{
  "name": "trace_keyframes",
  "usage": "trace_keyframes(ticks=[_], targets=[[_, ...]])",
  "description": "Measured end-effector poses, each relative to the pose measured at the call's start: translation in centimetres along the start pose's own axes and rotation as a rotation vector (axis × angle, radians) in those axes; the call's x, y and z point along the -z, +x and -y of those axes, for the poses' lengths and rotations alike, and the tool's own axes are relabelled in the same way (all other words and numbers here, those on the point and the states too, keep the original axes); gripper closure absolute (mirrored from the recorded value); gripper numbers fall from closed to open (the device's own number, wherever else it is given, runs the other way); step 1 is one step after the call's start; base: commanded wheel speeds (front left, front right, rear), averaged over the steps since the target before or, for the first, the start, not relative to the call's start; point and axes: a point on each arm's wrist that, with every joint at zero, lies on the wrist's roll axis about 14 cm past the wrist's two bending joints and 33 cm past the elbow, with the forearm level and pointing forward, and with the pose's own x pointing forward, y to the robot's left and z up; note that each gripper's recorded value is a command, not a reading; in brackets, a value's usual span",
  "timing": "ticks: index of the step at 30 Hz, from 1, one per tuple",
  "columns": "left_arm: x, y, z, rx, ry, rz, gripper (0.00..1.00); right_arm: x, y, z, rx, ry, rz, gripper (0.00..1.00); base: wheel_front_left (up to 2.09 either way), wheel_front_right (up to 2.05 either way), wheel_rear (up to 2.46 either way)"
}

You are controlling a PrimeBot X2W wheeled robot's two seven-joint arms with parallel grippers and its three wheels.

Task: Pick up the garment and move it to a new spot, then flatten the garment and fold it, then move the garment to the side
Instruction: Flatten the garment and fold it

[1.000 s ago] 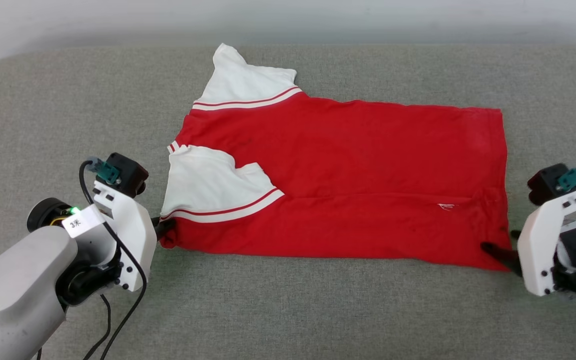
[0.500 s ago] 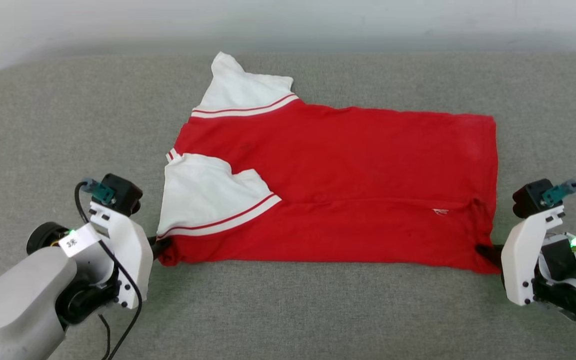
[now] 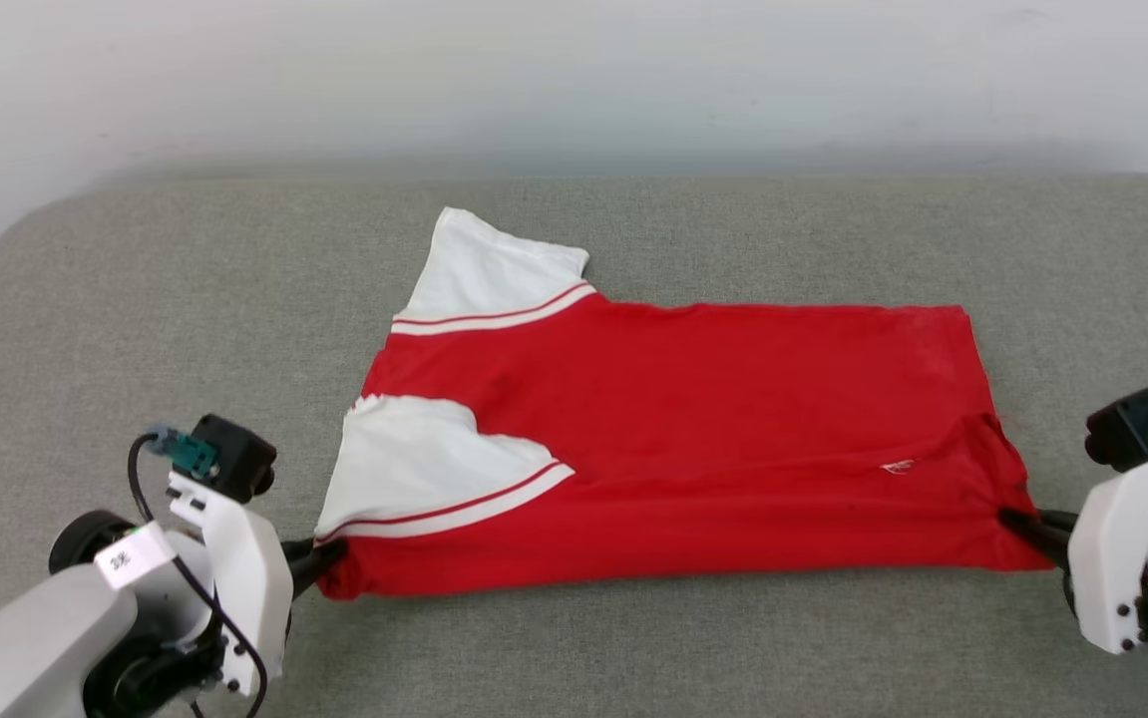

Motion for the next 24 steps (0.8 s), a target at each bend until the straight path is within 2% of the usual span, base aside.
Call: trace_keyframes(ticks=[10, 24], targets=[[3.9, -0.8, 1.8, 0.023, -0.047, -0.063, 1.0, 2.7, -2.1, 0.4, -0.003, 0.016, -0.044, 1.0, 0.0, 0.0, 0.0], [8.3, 1.3, 0.9, 0.011, -0.116, -0.203, 1.0, 7.5, 0.1, 0.0, 0.011, 0.119, -0.171, 1.0, 0.0, 0.0, 0.0]])
